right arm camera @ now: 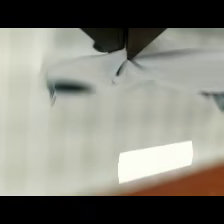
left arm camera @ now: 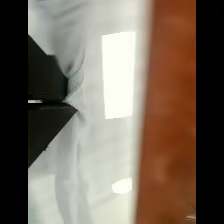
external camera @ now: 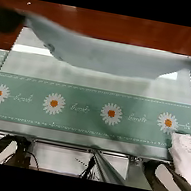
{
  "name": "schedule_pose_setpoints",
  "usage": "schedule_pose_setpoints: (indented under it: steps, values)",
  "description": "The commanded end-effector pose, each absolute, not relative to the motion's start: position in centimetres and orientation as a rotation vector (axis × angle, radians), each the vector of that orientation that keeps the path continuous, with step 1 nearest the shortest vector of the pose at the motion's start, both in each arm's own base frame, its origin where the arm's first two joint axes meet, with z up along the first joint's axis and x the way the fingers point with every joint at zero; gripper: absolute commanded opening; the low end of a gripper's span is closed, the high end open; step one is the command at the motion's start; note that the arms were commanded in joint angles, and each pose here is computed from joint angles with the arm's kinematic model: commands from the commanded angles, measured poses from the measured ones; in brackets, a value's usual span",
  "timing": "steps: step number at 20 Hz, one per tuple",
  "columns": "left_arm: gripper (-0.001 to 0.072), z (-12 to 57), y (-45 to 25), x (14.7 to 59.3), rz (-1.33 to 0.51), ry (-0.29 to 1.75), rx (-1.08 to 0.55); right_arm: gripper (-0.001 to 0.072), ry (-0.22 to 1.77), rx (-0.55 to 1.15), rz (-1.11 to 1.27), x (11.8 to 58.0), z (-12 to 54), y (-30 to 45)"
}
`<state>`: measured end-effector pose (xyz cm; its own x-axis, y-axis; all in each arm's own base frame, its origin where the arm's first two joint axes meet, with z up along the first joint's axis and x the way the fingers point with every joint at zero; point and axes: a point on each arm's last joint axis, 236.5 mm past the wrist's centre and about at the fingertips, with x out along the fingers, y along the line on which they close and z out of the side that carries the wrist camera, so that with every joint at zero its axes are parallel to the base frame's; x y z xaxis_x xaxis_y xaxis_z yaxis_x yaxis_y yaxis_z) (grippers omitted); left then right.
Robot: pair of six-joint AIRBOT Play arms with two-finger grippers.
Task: Fold the shirts.
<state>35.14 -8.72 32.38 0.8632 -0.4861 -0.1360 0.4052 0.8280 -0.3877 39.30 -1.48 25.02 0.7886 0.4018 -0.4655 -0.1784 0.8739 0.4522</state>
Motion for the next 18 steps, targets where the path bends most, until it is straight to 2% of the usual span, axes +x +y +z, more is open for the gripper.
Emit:
schedule_pose_setpoints:
  steps: [1,3,5,9,14,18]
  values:
    - [0.0025,51.3,-8.4,25.4,-0.447,-0.274,-0.21,0.0027,0.062,0.219,0.322,34.1,45.2,1.4]
    - [0.0024,55.8,-9.5,20.6,-0.463,-0.385,-0.12,0.0027,-0.074,0.113,0.26,29.6,51.1,2.3]
    - [0.0023,57.6,-10.9,16.8,-0.484,-0.423,-0.036,0.0027,-0.137,0.067,0.175,25.5,54.1,2.7]
    - [0.0022,55.2,-10.1,13.1,-0.378,-0.256,-0.037,0.0027,-0.099,0.01,0.034,19.7,53.6,2.8]
    - [0.0022,46.1,-6.7,12.3,-0.199,0.125,-0.014,0.0027,0.314,0.007,0.001,18.2,43.9,2.4]
    - [0.0021,35.0,-4.7,15.1,-0.145,0.637,-0.096,0.0026,0.698,0.087,0.069,20.8,35.6,0.9]
